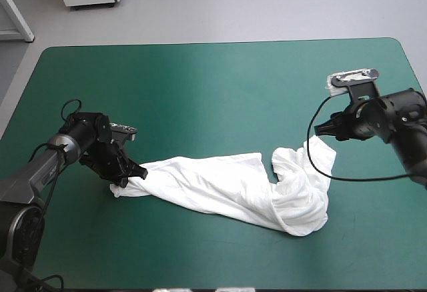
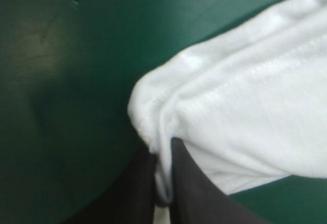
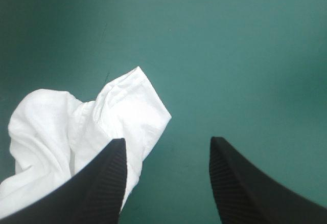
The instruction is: Fold the cloth
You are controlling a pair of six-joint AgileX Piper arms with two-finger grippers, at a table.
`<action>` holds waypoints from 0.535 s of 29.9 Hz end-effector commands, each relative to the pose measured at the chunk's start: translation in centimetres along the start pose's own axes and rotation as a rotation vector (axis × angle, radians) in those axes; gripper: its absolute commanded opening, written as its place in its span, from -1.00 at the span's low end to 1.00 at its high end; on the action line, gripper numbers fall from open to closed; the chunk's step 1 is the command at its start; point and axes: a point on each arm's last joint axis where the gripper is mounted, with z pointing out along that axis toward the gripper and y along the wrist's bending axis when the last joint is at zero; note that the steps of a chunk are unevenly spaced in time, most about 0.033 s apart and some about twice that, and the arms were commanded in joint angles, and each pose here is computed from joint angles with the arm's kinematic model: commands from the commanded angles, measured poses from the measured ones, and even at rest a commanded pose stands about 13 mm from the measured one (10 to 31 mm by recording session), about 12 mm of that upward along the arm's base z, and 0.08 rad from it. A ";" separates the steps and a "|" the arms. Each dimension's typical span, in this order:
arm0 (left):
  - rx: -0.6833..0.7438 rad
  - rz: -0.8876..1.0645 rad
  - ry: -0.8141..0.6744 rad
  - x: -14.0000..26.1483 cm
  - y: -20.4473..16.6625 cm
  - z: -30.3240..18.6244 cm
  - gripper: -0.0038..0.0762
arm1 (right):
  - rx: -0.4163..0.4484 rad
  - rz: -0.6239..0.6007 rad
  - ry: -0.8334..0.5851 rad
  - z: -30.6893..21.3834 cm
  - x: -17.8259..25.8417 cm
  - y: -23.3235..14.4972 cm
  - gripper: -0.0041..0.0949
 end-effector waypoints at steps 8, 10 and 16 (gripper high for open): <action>-0.014 -0.006 -0.025 -0.4 0.1 0.6 -0.93 | -0.021 0.031 0.129 8.4 -1.4 1.0 0.04; -0.003 -0.001 -0.027 -0.4 0.0 0.6 -0.93 | -0.028 0.050 0.170 9.8 -1.2 0.9 0.04; 0.001 0.006 -0.028 -0.4 0.0 0.6 -0.93 | -0.027 0.112 0.243 12.6 -0.6 -0.4 0.04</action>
